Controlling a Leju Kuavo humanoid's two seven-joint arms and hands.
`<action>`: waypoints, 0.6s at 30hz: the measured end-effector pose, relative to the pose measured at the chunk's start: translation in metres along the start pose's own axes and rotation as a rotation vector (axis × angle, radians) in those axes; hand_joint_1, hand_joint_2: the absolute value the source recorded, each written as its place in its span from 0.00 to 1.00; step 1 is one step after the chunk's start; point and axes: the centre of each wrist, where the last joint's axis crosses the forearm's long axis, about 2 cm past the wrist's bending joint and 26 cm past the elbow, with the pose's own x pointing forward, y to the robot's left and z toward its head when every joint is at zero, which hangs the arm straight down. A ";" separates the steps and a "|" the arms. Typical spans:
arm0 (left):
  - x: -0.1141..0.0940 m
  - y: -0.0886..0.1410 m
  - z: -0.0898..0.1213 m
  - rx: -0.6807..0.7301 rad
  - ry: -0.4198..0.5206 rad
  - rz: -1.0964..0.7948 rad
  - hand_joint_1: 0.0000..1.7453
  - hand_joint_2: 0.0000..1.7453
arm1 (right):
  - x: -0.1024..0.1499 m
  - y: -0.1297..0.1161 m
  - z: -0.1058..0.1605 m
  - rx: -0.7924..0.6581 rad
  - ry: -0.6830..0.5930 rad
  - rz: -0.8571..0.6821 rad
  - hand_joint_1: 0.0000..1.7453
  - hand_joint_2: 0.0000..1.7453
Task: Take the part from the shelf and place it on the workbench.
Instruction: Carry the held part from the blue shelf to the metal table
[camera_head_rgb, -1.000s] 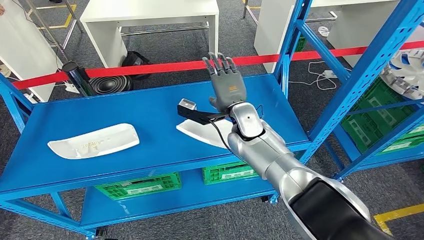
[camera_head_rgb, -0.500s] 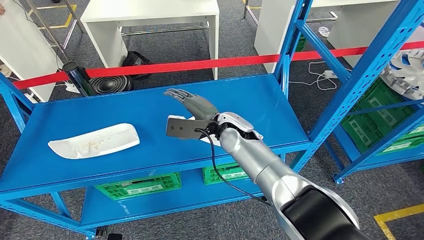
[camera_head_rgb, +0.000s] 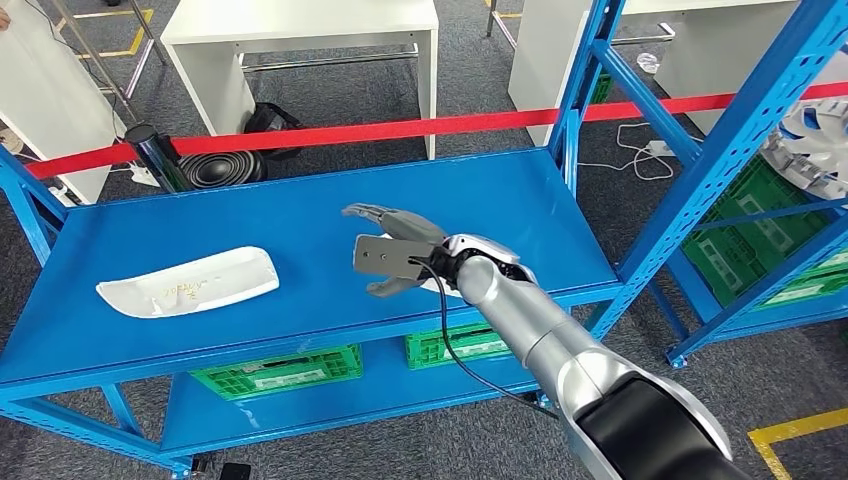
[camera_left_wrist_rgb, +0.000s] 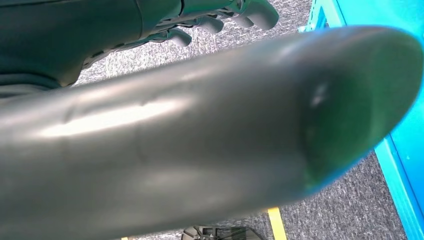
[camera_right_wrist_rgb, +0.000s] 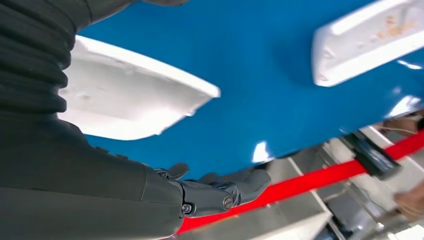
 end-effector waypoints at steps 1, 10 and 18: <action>0.000 0.000 0.000 0.000 0.001 -0.001 0.00 0.00 | -0.002 0.000 0.003 0.007 0.014 -0.004 0.00 1.00; 0.001 0.000 0.000 0.002 -0.006 0.006 0.00 0.00 | -0.018 -0.002 0.021 0.086 0.160 0.011 0.00 1.00; 0.001 0.000 0.000 0.002 -0.007 0.007 0.00 0.00 | -0.028 -0.002 0.033 0.113 0.229 0.018 0.00 1.00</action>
